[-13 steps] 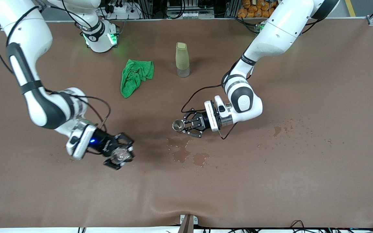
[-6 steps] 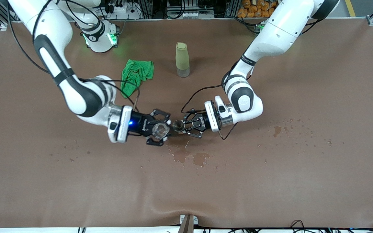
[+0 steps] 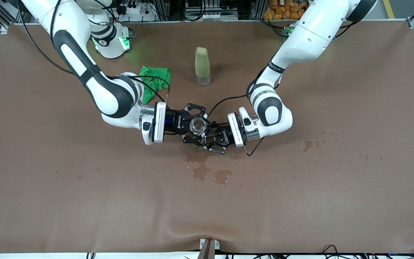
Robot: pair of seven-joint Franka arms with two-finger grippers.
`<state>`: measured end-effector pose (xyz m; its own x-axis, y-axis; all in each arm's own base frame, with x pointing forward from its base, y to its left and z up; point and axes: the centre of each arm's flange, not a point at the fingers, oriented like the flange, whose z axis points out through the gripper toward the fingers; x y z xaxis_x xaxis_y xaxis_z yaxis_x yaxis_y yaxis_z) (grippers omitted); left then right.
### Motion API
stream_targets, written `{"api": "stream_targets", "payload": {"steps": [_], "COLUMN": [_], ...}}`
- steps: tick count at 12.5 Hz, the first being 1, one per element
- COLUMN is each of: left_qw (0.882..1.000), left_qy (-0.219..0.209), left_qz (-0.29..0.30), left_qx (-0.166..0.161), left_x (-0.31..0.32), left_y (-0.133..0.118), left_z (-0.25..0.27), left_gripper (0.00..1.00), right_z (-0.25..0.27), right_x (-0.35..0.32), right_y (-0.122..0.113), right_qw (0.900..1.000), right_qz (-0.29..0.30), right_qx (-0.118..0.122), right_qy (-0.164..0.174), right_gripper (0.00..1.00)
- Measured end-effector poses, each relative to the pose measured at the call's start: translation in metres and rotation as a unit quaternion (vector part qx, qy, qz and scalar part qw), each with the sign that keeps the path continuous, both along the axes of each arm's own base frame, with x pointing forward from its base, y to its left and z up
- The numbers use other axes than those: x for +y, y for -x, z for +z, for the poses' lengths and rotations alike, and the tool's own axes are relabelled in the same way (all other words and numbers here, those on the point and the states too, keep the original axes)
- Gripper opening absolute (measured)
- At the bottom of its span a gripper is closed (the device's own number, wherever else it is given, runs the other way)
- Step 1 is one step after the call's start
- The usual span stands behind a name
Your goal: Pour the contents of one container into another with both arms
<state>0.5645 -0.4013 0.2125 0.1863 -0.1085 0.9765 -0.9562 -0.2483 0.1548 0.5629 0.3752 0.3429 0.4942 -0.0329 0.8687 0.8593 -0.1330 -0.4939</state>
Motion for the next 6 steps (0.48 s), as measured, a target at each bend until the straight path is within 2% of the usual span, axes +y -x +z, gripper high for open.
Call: {"api": "stream_targets", "payload": {"steps": [6], "left_qw": [1.000], "left_qy": [0.000], "left_qz": [0.001], "left_qx": [0.000], "left_x": [0.001], "left_y": [-0.001], "left_z": [0.000], "left_gripper": [0.21], "right_z": [0.022], "right_x": [-0.003], "right_y": [0.013], "right_qw": [0.995], "right_qz": [-0.005], "right_qx": [0.098], "right_qy": [0.002], "right_gripper": [0.16]}}
